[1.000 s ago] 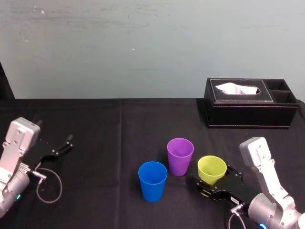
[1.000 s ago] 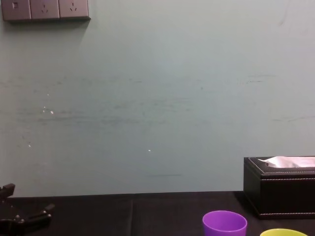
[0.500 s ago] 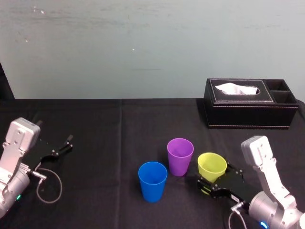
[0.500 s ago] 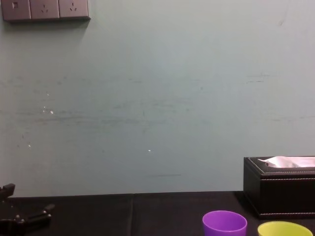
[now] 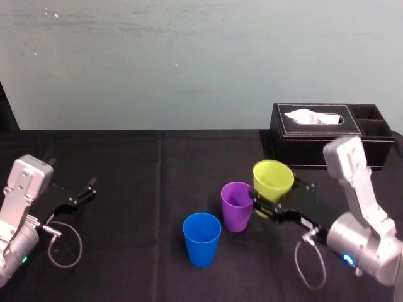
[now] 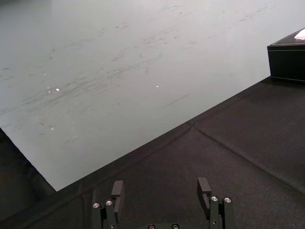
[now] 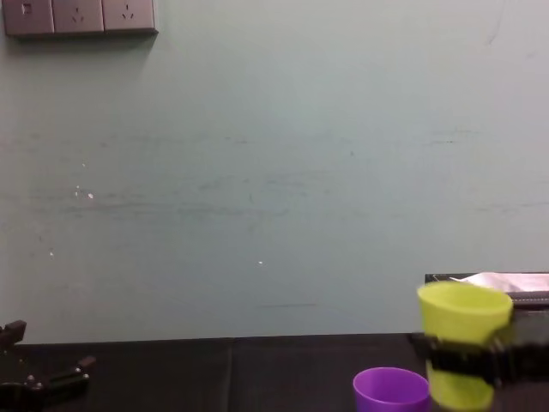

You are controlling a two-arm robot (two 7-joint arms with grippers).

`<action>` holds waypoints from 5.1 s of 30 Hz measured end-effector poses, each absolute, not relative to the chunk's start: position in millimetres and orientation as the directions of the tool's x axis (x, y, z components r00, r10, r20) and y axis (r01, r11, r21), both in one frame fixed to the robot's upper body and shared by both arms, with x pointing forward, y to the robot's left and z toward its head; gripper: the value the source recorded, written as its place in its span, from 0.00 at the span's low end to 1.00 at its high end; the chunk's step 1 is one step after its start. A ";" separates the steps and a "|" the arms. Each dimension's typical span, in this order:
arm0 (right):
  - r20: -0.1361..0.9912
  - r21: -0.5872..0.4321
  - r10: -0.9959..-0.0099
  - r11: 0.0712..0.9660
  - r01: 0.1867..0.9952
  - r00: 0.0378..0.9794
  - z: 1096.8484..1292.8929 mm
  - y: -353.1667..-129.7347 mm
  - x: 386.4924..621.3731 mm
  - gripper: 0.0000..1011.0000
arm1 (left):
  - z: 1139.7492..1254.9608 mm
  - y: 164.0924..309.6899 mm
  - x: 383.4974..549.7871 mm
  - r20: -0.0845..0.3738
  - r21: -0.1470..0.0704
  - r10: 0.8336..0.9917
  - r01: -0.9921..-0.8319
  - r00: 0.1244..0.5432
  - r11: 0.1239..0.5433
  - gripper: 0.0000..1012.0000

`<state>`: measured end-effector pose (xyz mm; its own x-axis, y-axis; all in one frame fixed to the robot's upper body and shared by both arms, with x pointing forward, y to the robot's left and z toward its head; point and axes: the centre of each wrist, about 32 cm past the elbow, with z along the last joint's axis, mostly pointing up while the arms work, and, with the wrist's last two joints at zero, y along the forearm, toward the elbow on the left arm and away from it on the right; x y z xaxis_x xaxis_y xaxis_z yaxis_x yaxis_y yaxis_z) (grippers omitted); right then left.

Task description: Stack the three plastic cups sequentially using one hand.

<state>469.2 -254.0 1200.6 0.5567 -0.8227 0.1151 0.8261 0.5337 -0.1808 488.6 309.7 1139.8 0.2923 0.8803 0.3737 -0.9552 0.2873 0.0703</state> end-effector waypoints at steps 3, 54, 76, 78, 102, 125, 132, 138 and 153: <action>0.109 -0.172 -0.819 0.543 0.822 0.564 1206.5 -252.1 475.2 0.73 | 1139.8 309.7 488.6 0.374 0.070 0.880 -0.955 0.292 0.287 0.99; 0.034 -0.190 -0.790 0.596 0.780 0.612 1193.4 -227.9 526.1 0.73 | 1139.8 309.7 488.6 0.374 0.070 0.880 -0.955 0.292 0.287 0.99; 0.055 -0.211 -0.786 0.594 0.776 0.616 1184.2 -227.9 527.6 0.72 | 1139.8 309.7 488.6 0.374 0.070 0.880 -0.955 0.292 0.287 0.99; 0.056 -0.210 -0.786 0.594 0.776 0.616 1184.1 -227.8 527.7 0.73 | 1139.8 309.7 488.6 0.374 0.070 0.880 -0.955 0.292 0.287 0.99; 0.053 -0.211 -0.786 0.594 0.776 0.616 1184.6 -228.1 527.5 0.99 | 1139.8 309.7 488.6 0.374 0.070 0.880 -0.955 0.292 0.287 0.99; 0.094 -0.152 -0.803 0.572 0.806 0.588 1205.4 -237.3 504.7 0.99 | 1139.8 309.7 488.6 0.374 0.070 0.880 -0.955 0.292 0.287 0.99; 0.064 -0.212 -0.791 0.585 0.783 0.608 1211.2 -249.3 478.6 0.99 | 1139.8 309.7 488.6 0.374 0.070 0.880 -0.955 0.292 0.287 0.99; 0.019 -0.289 -0.759 0.618 0.731 0.650 1211.3 -259.0 456.8 0.99 | 1139.8 309.7 488.6 0.374 0.070 0.880 -0.955 0.292 0.287 0.99; -0.067 -0.406 -0.750 0.623 0.669 0.658 1186.1 -262.5 425.1 0.99 | 1139.8 309.7 488.6 0.374 0.070 0.880 -0.955 0.292 0.287 0.99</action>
<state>425.1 -262.5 1186.1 0.6581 -0.7499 -0.0669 0.6685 0.6230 -0.4062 488.6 309.7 1139.8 0.2922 0.8803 0.3737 -0.9553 0.2873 0.0702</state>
